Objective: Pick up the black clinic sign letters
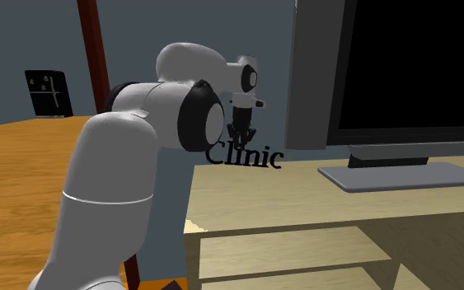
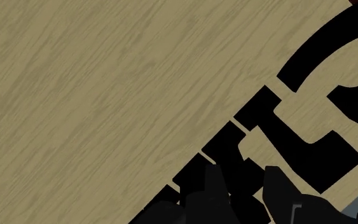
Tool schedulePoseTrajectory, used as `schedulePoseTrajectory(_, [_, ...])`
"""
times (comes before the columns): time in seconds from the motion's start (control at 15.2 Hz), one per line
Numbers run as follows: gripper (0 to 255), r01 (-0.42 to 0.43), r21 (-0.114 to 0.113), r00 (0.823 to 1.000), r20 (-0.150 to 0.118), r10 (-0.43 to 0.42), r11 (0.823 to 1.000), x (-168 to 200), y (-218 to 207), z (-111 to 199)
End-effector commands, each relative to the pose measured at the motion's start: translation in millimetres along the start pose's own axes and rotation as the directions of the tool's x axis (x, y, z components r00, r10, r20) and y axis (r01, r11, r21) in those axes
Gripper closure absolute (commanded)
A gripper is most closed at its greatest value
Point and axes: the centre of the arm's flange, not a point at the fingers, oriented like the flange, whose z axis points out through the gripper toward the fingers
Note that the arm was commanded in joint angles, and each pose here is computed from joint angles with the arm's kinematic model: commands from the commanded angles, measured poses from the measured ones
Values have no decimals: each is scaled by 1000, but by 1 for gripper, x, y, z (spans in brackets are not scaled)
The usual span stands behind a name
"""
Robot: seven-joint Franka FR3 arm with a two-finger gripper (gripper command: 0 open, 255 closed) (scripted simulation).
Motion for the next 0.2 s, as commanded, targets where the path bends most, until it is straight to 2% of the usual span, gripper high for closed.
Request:
schedulePoseTrajectory(0.0, [255, 0, 0, 1000, 0, 0, 1000, 0, 0, -10])
schedulePoseTrajectory(0.13, [255, 0, 0, 1000, 0, 0, 1000, 0, 0, -11])
